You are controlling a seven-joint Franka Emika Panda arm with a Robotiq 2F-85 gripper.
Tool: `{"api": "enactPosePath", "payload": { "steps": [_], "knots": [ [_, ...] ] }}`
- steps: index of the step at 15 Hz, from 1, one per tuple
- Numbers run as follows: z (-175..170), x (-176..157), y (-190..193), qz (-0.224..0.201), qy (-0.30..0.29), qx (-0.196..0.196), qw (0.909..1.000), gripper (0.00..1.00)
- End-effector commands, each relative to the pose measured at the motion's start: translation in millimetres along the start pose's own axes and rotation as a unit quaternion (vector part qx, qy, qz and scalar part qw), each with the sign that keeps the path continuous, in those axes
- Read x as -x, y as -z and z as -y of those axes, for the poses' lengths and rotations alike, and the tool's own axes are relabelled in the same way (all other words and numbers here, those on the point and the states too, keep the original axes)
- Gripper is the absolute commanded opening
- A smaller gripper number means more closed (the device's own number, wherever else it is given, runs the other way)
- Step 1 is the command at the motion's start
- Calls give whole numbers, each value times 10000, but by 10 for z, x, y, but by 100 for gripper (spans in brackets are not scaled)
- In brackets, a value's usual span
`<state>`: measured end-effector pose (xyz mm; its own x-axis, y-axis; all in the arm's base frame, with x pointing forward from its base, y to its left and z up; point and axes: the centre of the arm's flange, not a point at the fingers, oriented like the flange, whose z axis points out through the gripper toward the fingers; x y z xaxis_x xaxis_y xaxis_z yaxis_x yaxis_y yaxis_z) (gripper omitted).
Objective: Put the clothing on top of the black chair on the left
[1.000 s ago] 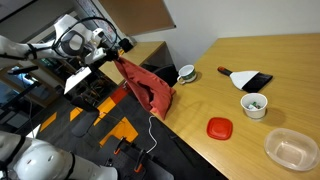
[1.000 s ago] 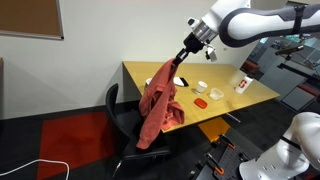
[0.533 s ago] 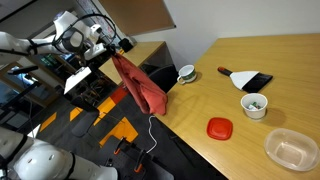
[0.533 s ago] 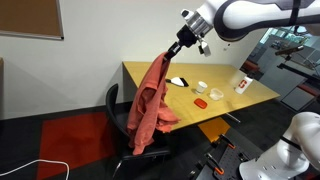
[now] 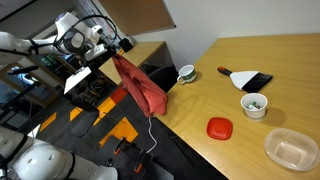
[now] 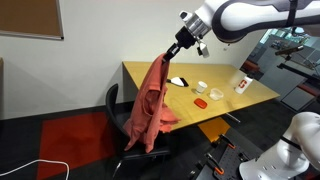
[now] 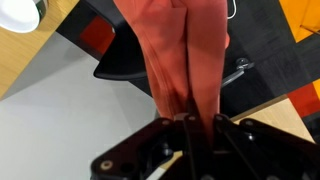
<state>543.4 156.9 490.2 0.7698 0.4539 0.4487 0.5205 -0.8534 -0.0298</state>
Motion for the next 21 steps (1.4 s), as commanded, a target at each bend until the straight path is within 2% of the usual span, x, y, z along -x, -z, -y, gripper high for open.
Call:
{"api": "enactPosePath", "payload": {
  "steps": [1, 3, 7, 11, 13, 15, 21],
  "knots": [
    [35, -414, -86, -666, 230, -98, 9975, 1],
    [53, -660, -104, -1076, 355, -59, 9935, 1],
    [115, -1233, -137, -1941, 545, -209, 9792, 1],
    [227, -1703, -248, -2326, 907, -482, 9671, 1],
    [267, -1871, -378, -2388, 1078, -579, 9633, 1],
    [275, -1947, -556, -2275, 1153, -584, 9652, 1],
    [212, -1811, -1182, -1863, 1029, -863, 9733, 1]
  ]
}}
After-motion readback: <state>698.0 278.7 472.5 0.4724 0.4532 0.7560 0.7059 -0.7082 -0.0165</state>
